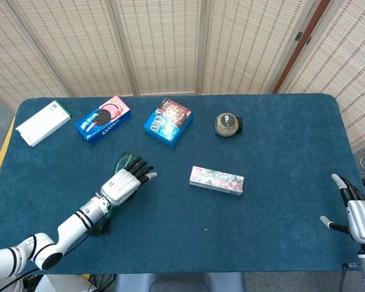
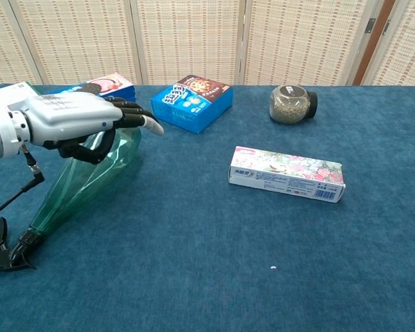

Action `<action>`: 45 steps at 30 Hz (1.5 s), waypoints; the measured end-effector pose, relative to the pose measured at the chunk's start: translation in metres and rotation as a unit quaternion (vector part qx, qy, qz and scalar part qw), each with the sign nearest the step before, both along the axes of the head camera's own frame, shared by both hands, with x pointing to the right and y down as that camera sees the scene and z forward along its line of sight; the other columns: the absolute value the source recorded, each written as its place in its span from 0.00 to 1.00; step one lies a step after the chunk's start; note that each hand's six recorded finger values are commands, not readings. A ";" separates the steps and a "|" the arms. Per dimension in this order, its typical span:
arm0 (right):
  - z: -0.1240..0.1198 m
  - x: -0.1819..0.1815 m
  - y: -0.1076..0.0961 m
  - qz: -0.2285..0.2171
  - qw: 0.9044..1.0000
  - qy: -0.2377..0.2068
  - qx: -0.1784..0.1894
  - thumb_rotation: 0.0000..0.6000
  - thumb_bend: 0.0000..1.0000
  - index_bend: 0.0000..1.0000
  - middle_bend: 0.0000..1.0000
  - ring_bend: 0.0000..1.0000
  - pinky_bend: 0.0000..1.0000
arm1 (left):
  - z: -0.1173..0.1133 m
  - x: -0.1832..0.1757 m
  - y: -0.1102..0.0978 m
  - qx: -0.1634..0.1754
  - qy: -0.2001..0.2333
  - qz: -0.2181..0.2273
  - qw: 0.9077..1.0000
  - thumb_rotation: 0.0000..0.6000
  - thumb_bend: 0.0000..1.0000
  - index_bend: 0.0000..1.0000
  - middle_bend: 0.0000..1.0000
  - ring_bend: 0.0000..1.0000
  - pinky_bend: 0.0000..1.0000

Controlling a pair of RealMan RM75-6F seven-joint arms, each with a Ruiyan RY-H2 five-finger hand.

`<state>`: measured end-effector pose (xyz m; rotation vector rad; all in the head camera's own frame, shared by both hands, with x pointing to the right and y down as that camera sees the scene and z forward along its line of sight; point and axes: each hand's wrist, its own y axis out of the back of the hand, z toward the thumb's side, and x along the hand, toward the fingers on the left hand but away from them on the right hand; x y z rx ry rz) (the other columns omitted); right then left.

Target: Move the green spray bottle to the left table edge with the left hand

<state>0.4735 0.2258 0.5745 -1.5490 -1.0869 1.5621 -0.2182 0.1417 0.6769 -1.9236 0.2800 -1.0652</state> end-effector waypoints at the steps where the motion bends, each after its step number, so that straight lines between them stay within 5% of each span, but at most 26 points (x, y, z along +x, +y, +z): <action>1: 0.000 0.000 0.000 0.000 1.000 0.000 0.000 1.00 0.00 0.10 0.14 0.21 0.41 | 0.001 0.000 0.000 -0.001 -0.003 0.001 1.000 1.00 1.00 0.15 0.10 0.00 0.00; 30: 0.007 0.002 0.007 0.006 1.000 -0.005 -0.012 1.00 0.00 0.10 0.14 0.21 0.41 | 0.034 -0.011 -0.017 -0.038 -0.066 -0.047 0.996 1.00 1.00 0.20 0.17 0.00 0.00; 45: 0.009 -0.001 0.007 0.005 1.000 -0.008 -0.015 1.00 0.00 0.10 0.14 0.21 0.41 | 0.036 -0.035 -0.030 -0.025 -0.111 -0.073 0.991 1.00 1.00 0.22 0.21 0.00 0.00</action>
